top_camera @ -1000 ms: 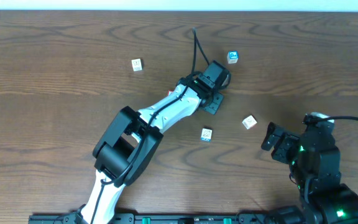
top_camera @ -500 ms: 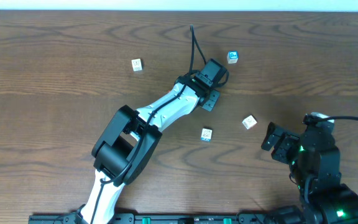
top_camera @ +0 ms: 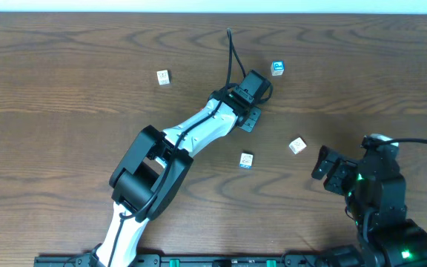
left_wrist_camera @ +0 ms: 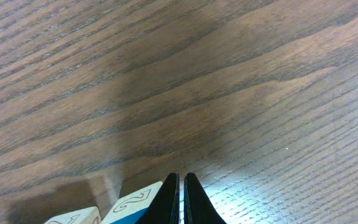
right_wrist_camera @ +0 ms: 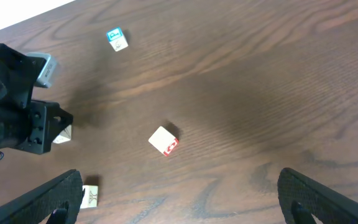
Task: Spell out Ai2
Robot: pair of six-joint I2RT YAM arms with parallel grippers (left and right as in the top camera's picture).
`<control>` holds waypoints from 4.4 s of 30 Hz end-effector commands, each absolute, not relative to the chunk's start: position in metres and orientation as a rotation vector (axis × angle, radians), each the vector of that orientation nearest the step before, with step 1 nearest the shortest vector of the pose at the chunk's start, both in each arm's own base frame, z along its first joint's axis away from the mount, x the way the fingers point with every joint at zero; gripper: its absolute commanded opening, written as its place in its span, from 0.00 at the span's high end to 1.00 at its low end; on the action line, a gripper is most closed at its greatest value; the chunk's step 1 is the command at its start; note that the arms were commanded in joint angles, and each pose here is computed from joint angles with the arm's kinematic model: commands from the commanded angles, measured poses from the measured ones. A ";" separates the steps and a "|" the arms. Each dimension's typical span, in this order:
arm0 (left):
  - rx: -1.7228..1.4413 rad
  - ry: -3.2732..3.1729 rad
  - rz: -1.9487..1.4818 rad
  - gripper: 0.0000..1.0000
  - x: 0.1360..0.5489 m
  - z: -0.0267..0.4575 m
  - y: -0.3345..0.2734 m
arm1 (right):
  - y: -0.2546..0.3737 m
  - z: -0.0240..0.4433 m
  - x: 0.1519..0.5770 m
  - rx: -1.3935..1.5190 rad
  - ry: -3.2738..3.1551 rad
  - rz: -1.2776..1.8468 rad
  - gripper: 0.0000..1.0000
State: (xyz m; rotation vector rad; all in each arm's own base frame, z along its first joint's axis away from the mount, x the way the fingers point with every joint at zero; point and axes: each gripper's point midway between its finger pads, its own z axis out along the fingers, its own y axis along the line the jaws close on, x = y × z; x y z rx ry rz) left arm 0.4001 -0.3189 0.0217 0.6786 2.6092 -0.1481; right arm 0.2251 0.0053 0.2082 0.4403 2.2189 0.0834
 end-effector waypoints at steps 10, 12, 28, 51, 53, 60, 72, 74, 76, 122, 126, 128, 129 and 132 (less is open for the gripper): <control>0.673 2.626 -0.064 0.94 0.402 0.013 -0.306 | 0.001 0.207 0.224 0.476 2.211 0.079 0.01; 0.678 2.636 -0.058 0.94 0.400 0.012 -0.304 | 0.001 0.207 0.224 0.476 2.211 0.079 0.01; 0.763 2.680 -0.098 0.94 0.385 0.007 -0.306 | 0.001 0.207 0.224 0.476 2.211 0.079 0.01; 0.766 2.649 -0.055 0.94 0.391 0.009 -0.304 | 0.001 0.207 0.224 0.476 2.211 0.079 0.01; 0.759 2.642 -0.035 0.94 0.394 0.010 -0.302 | 0.001 0.207 0.224 0.476 2.211 0.079 0.01; 0.757 2.640 -0.026 0.94 0.394 0.010 -0.301 | 0.001 0.207 0.224 0.476 2.211 0.079 0.01; 0.741 2.621 0.005 0.94 0.400 0.012 -0.298 | 0.001 0.207 0.224 0.476 2.211 0.079 0.01; 0.741 2.620 0.005 0.94 0.400 0.012 -0.298 | 0.001 0.207 0.225 0.476 2.211 0.079 0.01; 0.739 2.615 0.002 0.94 0.401 0.012 -0.299 | 0.001 0.207 0.224 0.476 2.212 0.079 0.01; 0.259 2.852 -0.226 0.94 0.423 0.026 -0.181 | 0.001 0.207 0.225 0.475 2.211 0.079 0.01; 0.268 2.867 -0.224 0.94 0.416 0.021 -0.183 | 0.001 0.207 0.224 0.476 2.211 0.079 0.01; 0.274 2.868 -0.225 0.94 0.415 0.020 -0.186 | 0.001 0.207 0.224 0.476 2.212 0.079 0.01; 0.277 2.866 -0.226 0.94 0.414 0.019 -0.187 | 0.001 0.207 0.225 0.476 2.211 0.079 0.01; 0.284 2.862 -0.229 0.94 0.413 0.019 -0.191 | 0.001 0.207 0.224 0.476 2.211 0.079 0.01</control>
